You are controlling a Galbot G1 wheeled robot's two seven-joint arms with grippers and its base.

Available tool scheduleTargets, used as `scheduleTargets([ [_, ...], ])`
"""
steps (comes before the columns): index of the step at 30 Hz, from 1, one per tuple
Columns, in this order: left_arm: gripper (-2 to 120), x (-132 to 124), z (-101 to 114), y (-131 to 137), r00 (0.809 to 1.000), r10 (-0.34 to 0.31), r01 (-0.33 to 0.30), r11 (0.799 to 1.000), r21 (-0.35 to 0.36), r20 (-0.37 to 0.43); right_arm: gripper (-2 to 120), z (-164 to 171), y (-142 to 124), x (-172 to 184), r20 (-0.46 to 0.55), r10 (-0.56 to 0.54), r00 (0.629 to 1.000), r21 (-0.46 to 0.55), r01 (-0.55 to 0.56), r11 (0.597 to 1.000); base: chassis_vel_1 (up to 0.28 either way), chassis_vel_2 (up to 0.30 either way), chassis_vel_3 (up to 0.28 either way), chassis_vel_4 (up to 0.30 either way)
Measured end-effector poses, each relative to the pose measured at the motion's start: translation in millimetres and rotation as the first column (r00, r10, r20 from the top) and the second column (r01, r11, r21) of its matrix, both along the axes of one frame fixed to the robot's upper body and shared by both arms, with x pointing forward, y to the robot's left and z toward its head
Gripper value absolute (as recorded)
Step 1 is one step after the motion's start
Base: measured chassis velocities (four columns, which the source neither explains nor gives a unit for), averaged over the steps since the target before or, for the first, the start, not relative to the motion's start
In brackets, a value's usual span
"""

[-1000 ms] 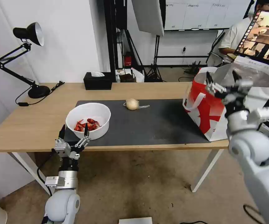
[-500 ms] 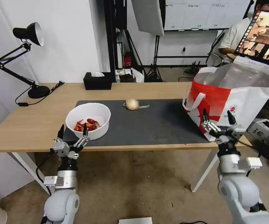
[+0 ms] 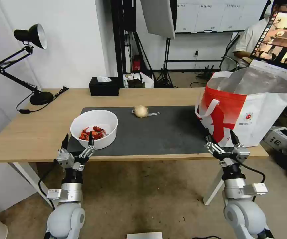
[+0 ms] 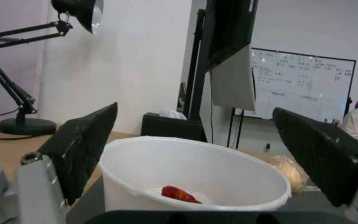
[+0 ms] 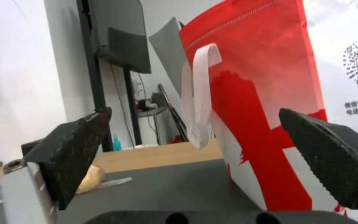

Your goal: Pick up the trash from the table and place it into the takeout bag.

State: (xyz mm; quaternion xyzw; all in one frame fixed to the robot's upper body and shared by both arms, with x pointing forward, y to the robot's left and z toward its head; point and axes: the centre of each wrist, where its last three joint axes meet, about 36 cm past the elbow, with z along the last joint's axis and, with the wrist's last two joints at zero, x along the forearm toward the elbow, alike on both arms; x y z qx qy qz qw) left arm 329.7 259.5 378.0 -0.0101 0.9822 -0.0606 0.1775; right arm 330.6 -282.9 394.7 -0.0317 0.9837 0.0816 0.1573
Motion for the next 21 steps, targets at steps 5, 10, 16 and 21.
scheduleTargets([
  [5, 100, -0.4, -0.2, 1.1, 1.0, 0.002, -0.002, 1.0, 0.001, -0.001, 100, -2.9, -0.3, 0.1, -0.006, 0.002, 1.0, -0.004, -0.002, 1.0, 0.0, 0.0, 0.0, 0.0],
  [10, 100, -1.1, -0.7, 2.1, 1.0, 0.003, -0.003, 1.0, 0.003, -0.002, 100, -3.1, 0.9, 1.4, -0.005, 0.007, 1.0, -0.004, -0.007, 1.0, 0.0, 0.0, 0.0, 0.0],
  [16, 100, -1.5, -0.7, 2.1, 1.0, 0.003, -0.003, 1.0, 0.003, -0.002, 100, -1.1, 3.2, 6.3, -0.002, 0.025, 1.0, -0.011, -0.025, 1.0, 0.0, 0.0, 0.0, 0.0],
  [21, 100, -3.0, -0.9, 1.4, 1.0, 0.002, -0.002, 1.0, 0.002, -0.004, 100, 3.9, 10.4, 15.5, -0.012, 0.058, 0.998, -0.016, -0.058, 0.998, 0.0, 0.0, 0.0, 0.0],
])
